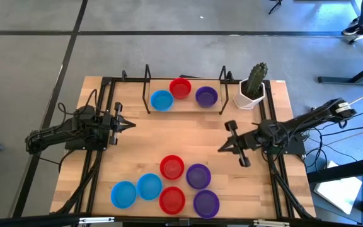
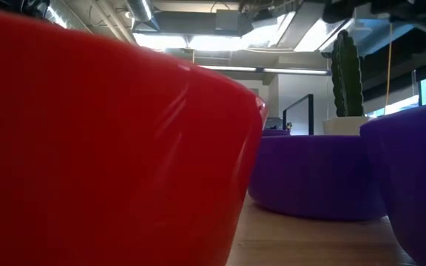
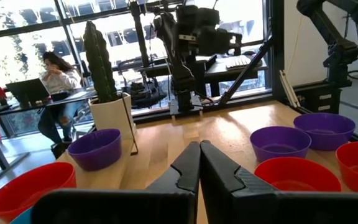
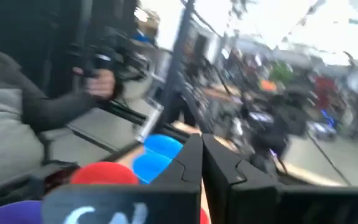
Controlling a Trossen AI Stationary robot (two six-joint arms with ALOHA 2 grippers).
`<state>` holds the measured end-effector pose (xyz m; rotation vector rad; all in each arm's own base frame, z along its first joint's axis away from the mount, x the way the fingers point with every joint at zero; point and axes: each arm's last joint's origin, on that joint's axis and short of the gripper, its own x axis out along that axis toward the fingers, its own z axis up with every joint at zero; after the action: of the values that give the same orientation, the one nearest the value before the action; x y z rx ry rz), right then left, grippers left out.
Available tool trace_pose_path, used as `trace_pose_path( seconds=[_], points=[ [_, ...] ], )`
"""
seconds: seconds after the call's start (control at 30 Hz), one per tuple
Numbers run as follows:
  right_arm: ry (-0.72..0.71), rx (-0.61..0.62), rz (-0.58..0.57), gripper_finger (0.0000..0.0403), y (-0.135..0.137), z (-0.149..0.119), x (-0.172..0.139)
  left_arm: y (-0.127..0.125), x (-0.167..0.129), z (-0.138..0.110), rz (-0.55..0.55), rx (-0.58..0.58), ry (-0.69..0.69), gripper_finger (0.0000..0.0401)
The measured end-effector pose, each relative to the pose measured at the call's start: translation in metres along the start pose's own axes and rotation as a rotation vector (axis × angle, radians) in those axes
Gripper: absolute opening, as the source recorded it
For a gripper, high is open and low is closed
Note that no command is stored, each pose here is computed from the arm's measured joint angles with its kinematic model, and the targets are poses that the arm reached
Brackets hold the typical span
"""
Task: Pick & Place Mini bowls
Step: Stack the purple bowl on top of the purple bowl on the shelf
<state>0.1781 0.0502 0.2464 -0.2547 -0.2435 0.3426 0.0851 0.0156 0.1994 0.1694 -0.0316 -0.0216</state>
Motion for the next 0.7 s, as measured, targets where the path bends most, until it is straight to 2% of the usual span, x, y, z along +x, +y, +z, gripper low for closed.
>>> trace_pose_path(
  seconds=[0.1,0.27,0.47,0.7],
  points=[
    [-0.021,0.001,-0.046,0.0005,0.002,-0.010,-0.007,0.000,0.000,0.000,0.000,0.000,0.001,0.0002],
    [0.038,0.000,-0.065,0.0005,0.003,-0.026,-0.015,0.000,0.000,0.000,0.000,0.000,0.001,0.0005],
    [0.073,0.002,-0.089,0.0005,-0.001,-0.033,-0.018,0.000,0.000,0.000,0.000,0.001,0.003,0.0006],
    [0.118,0.030,-0.178,0.0005,-0.004,-0.036,-0.019,0.000,0.000,0.000,-0.001,0.000,0.002,0.0004]
  ],
)
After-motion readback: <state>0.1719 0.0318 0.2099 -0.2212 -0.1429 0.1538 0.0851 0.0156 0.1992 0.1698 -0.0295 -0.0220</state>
